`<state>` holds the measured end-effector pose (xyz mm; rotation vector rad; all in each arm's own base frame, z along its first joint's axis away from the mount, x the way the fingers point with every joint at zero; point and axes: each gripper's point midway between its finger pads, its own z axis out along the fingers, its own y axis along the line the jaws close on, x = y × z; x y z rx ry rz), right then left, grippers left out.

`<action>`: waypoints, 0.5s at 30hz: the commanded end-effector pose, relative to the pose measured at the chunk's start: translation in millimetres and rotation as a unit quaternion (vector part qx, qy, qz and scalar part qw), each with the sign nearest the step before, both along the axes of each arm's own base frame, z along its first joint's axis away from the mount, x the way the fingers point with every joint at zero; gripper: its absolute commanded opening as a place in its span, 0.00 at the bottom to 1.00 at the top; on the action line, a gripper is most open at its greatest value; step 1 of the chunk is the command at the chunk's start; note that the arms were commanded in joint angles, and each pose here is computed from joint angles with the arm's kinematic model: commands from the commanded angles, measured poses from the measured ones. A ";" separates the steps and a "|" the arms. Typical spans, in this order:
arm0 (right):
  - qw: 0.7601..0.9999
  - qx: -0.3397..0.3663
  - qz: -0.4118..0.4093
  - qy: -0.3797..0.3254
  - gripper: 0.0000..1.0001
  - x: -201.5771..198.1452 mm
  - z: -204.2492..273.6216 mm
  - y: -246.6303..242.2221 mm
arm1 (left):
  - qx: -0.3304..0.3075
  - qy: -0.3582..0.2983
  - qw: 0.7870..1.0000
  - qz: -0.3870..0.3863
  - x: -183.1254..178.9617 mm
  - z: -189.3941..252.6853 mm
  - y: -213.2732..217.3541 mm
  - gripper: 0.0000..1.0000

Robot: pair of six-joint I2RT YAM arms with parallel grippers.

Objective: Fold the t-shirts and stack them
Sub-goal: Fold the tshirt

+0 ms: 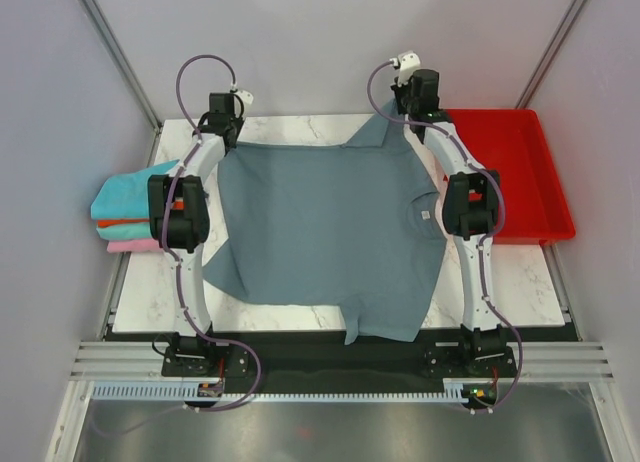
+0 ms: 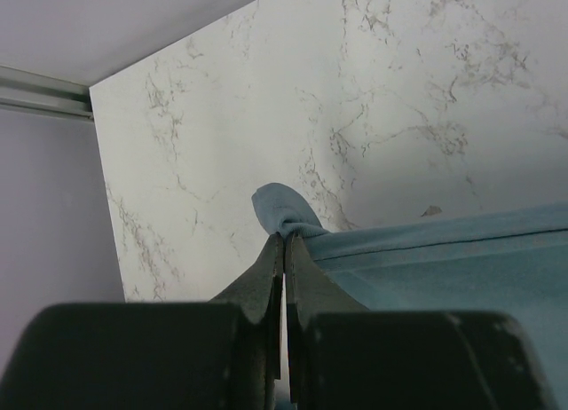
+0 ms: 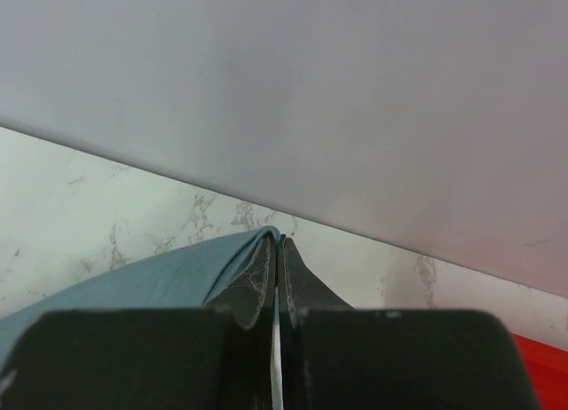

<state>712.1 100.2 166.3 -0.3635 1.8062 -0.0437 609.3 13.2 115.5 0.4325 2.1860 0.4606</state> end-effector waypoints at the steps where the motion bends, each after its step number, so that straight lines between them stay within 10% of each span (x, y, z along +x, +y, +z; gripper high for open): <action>1: 1.000 0.008 0.001 -0.022 0.00 0.6 21.6 9.8 | 0.012 -0.026 0.999 0.015 2.6 22.3 9.2 0.02; 15: 0.999 0.014 0.031 0.000 0.00 -115.3 76.1 0.5 | -0.043 -0.001 0.999 -0.024 -64.4 61.9 -10.5 0.02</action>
